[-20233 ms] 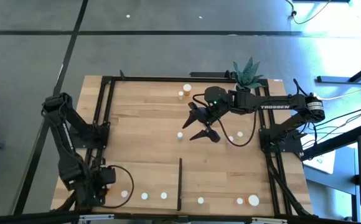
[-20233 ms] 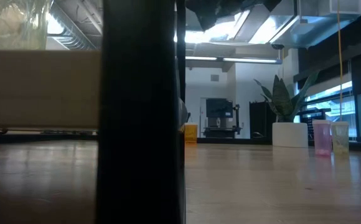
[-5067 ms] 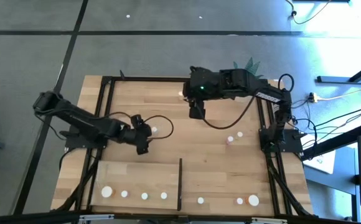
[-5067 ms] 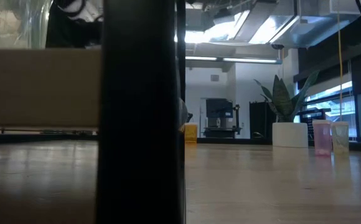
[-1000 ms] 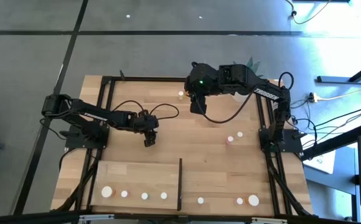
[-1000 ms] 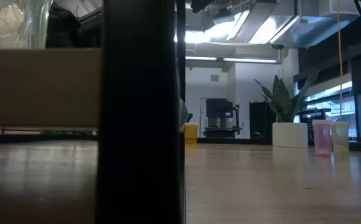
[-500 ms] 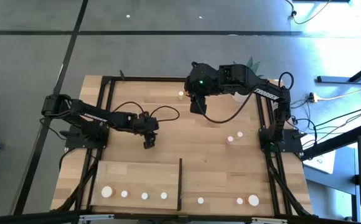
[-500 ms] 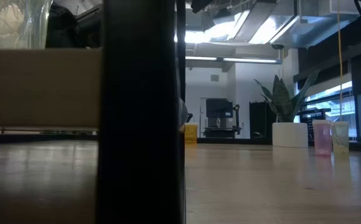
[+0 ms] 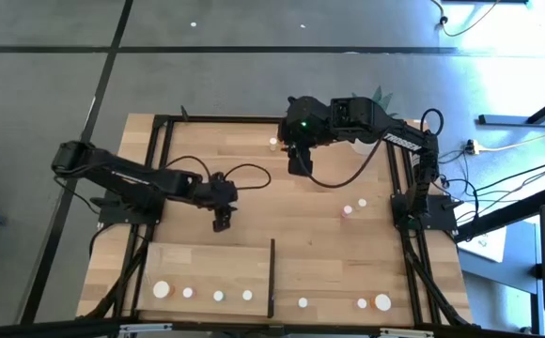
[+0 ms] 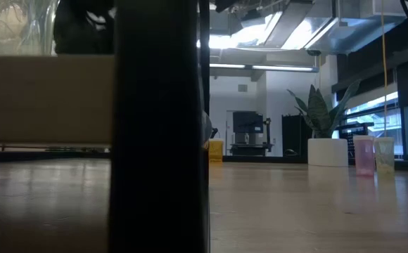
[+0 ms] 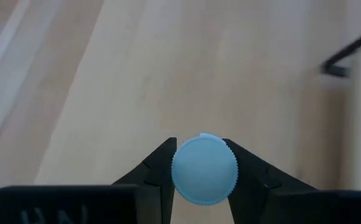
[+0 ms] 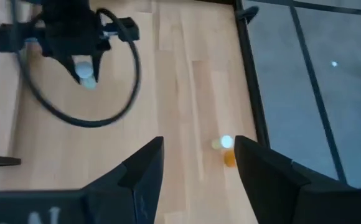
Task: Pick and place medicine bottles onto shelf by color
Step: Put the top blue pill bottle on the shelf aligned with the other blue pill bottle
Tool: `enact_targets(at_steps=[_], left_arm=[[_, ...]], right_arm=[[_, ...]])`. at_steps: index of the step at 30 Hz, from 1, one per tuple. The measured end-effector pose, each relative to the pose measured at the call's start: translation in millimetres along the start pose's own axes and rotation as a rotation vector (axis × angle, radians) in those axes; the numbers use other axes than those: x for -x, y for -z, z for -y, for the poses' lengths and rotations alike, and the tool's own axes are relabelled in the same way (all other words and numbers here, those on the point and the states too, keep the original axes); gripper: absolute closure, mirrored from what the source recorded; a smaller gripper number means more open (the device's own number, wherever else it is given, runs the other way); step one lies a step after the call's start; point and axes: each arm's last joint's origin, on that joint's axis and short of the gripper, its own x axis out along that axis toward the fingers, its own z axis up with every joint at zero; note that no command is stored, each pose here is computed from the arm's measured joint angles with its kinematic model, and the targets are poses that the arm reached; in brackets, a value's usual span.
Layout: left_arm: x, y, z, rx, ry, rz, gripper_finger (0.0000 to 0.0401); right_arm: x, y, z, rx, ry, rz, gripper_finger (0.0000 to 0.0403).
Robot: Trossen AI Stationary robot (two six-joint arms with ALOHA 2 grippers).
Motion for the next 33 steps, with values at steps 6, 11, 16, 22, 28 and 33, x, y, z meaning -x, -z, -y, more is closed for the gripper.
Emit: enact_targets(at_steps=[6,11,16,22,28,33], left_arm=[[23,-4,33,-0.049,0.098,0.038,0.0299],[40,-2,61,-0.114,0.164,0.056,0.0299],[53,7,84,-0.155,0.218,0.059,0.0299],[63,21,101,-0.197,0.240,0.074,0.0299],[62,30,113,-0.244,0.230,0.081,0.0300],[55,37,122,-0.261,0.226,0.049,0.0302]], right_arm=[[0,0,-2,0.031,-0.064,0.009,0.0205],[0,-1,-5,0.067,-0.169,0.032,0.0205],[1,-1,-8,0.126,-0.268,0.060,0.0205],[2,-2,-12,0.177,-0.409,0.104,0.0205],[3,-2,-13,0.177,-0.425,0.109,0.0205],[3,-2,-13,0.168,-0.425,0.107,0.0205]])
